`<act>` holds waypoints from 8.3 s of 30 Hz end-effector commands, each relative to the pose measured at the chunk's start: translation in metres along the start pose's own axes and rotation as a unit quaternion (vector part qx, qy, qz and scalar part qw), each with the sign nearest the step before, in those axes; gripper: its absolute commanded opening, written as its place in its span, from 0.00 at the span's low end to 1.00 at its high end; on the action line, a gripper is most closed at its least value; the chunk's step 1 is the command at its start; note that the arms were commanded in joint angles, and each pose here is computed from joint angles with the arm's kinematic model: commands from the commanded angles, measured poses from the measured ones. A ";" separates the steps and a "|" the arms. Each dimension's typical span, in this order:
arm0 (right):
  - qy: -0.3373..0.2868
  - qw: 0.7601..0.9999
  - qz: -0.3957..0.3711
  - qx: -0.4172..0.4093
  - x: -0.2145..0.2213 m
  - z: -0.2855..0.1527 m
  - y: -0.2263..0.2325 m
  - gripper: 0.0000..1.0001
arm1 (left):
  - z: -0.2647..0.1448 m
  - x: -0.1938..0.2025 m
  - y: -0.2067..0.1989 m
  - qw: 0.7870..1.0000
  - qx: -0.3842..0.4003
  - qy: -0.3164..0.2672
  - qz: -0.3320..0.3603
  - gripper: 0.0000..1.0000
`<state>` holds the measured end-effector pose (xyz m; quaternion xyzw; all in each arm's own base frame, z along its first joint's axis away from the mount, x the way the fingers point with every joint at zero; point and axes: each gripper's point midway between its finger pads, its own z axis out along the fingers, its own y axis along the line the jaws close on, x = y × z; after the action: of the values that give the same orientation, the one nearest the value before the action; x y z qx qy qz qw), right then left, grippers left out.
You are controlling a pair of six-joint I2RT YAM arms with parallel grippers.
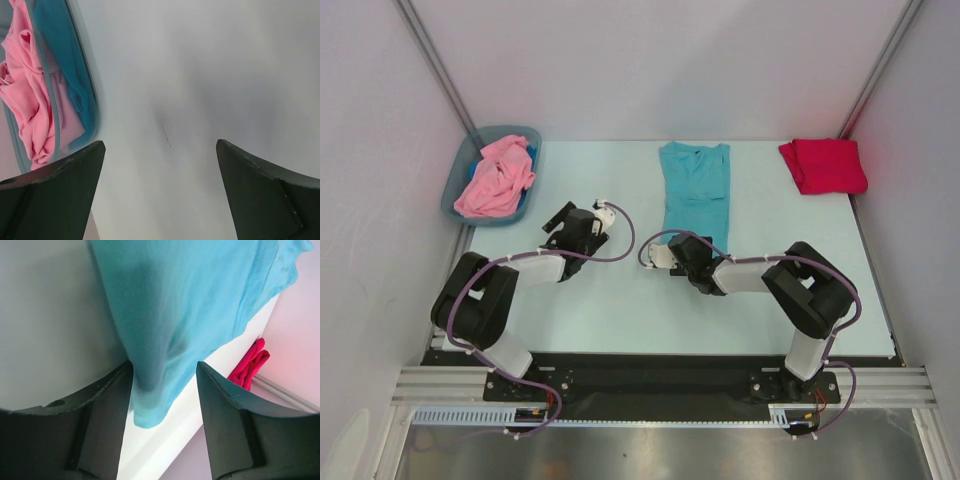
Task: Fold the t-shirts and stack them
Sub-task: Fold the tshirt
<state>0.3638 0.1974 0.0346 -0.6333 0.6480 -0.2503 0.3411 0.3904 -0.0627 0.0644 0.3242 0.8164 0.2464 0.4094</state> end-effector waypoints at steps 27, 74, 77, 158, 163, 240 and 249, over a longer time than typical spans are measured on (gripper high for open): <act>0.003 0.992 -0.048 -0.115 0.000 0.013 0.080 0.04 | -0.005 -0.011 0.016 0.999 -0.025 -0.019 -0.010 1.00; 0.007 0.996 -0.007 -0.092 0.008 -0.007 0.026 0.00 | -0.002 -0.010 0.016 1.000 -0.027 -0.014 -0.004 1.00; 0.005 0.996 -0.011 -0.088 0.004 -0.016 0.019 0.00 | -0.002 -0.008 0.016 1.000 -0.028 -0.012 -0.002 1.00; -0.078 0.990 -0.119 0.016 -0.058 -0.089 -0.087 0.00 | -0.003 -0.006 0.010 1.000 -0.011 -0.011 0.009 0.99; -0.070 0.990 -0.123 0.018 -0.056 -0.066 -0.094 0.00 | -0.001 -0.005 0.009 1.000 -0.011 -0.009 0.011 1.00; -0.032 0.983 -0.025 0.181 -0.046 0.016 -0.188 0.00 | 0.003 -0.001 0.005 1.000 -0.013 -0.005 0.019 1.00; -0.012 0.986 -0.038 0.164 -0.026 0.071 -0.139 0.00 | 0.001 -0.003 0.011 1.000 -0.026 -0.008 0.011 1.00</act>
<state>0.4938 0.2243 0.1097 -0.6185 0.5635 -0.3483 0.4227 0.3913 -0.0565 0.0607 0.3405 0.8100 0.2649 0.3973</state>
